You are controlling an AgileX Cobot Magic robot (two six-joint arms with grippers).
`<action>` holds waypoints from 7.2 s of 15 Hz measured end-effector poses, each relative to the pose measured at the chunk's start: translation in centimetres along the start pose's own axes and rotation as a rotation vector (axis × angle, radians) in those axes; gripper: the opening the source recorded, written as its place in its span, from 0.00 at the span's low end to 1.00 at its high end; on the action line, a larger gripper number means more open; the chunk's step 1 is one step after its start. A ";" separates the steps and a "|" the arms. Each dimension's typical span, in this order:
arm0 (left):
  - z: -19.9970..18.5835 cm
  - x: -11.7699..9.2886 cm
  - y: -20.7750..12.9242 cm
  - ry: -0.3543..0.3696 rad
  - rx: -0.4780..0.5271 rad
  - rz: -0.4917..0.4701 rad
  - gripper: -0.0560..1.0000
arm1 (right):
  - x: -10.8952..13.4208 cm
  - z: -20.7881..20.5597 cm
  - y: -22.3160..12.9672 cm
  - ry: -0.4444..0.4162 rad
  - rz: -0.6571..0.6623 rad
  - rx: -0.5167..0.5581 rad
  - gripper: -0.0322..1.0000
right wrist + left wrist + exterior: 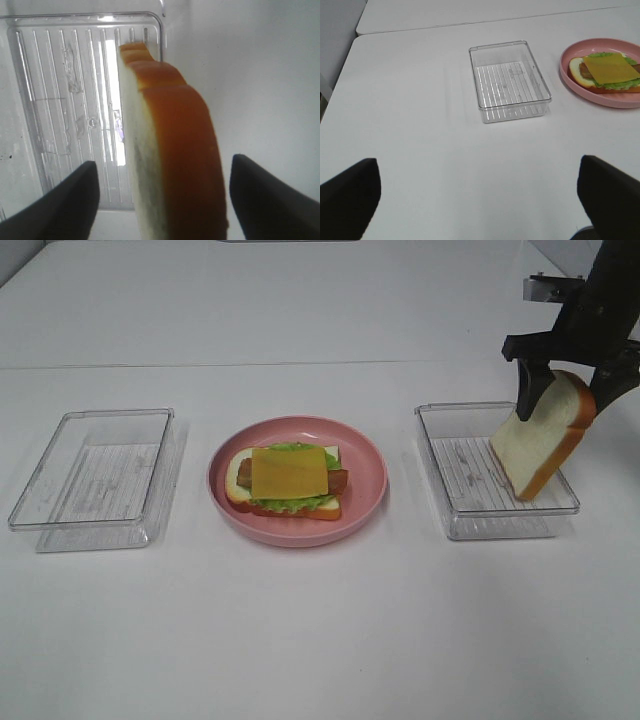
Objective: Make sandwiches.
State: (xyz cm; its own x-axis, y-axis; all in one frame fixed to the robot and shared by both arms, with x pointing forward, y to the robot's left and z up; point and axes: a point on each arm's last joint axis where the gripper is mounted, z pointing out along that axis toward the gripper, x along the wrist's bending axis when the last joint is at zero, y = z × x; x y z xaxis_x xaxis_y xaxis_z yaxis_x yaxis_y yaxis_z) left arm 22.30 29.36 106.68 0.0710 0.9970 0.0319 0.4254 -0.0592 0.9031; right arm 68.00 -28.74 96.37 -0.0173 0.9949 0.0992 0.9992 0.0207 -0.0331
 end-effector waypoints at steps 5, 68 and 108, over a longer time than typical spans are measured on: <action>0.0 0.0 0.0 0.000 0.000 0.000 0.99 | 0.6 0.1 0.1 0.065 0.016 0.000 0.25; 0.0 0.0 0.0 0.001 0.000 0.000 0.99 | 16.7 7.7 -3.7 0.683 -0.117 -0.111 0.77; 0.0 0.0 0.0 0.001 0.000 0.000 0.99 | -0.2 -10.8 -44.7 -0.031 -0.131 -0.864 0.97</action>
State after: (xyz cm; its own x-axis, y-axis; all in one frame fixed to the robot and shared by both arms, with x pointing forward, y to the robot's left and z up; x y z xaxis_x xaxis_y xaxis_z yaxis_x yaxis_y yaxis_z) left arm 22.30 29.37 106.68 0.0704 0.9970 0.0327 0.4254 -0.0596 0.9030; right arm 23.68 -30.98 108.55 -0.1227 0.9922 0.0218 0.6658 0.0660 0.7433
